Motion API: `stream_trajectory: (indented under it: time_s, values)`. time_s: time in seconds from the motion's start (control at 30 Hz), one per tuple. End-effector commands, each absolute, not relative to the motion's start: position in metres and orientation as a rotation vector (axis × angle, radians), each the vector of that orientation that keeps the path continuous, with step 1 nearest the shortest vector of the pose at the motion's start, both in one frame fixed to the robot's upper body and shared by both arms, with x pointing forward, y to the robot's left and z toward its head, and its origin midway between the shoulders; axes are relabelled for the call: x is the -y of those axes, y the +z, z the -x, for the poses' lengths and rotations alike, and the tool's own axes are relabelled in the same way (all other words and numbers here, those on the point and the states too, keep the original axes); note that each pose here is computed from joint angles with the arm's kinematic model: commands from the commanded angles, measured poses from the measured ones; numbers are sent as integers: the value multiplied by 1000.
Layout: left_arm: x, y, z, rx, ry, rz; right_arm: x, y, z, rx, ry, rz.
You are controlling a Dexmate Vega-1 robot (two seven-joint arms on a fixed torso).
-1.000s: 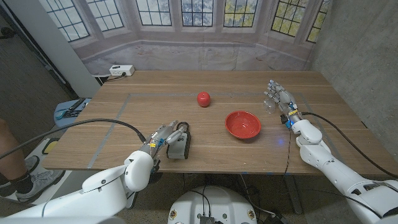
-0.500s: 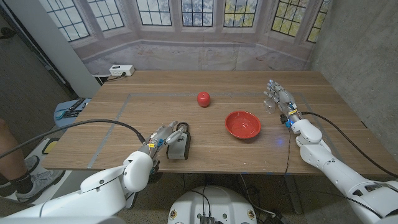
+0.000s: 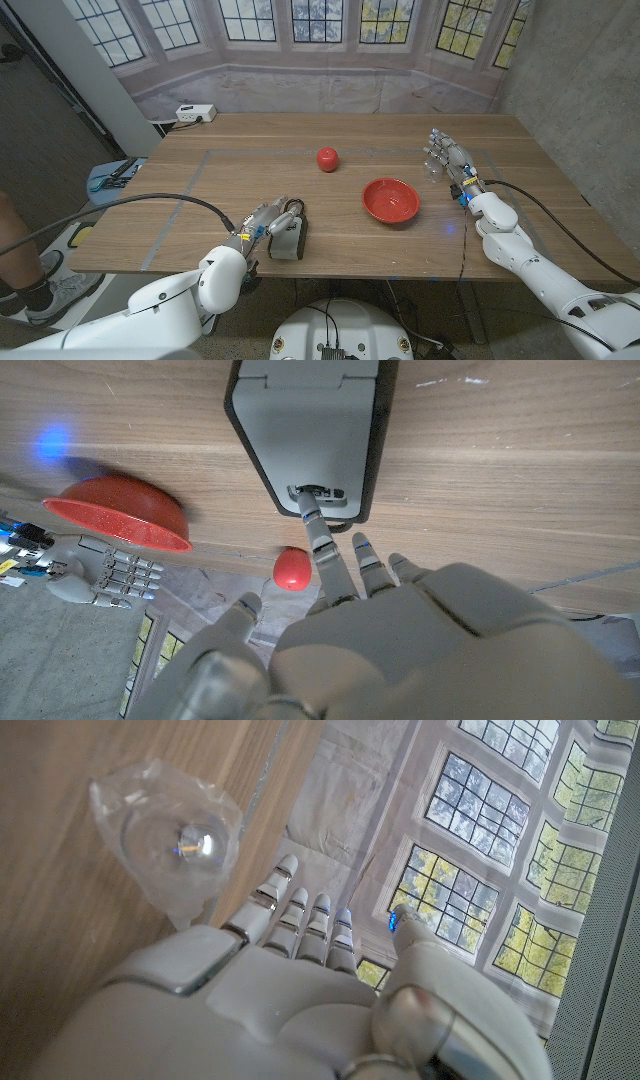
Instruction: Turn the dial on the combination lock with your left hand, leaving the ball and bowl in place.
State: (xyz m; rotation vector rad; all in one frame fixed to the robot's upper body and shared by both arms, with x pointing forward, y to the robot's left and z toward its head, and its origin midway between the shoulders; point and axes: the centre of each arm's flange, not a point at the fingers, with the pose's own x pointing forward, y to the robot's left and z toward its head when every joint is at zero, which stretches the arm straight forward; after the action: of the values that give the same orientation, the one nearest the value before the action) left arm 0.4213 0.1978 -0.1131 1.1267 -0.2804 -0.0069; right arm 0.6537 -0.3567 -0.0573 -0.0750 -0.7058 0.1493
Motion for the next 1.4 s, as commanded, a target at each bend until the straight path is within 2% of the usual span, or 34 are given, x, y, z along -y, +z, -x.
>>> stream_trajectory:
  time_s: [0.03, 0.77, 1.4]
  values:
    - [-195, -112, -415, 302, 3, -1120, 358, -59, -650, 713, 149, 74]
    - [-197, -115, -412, 306, -4, -1111, 356, -63, -644, 712, 144, 71]
    - [-201, -96, -414, 379, 24, -1132, 353, -59, -644, 716, 142, 79]
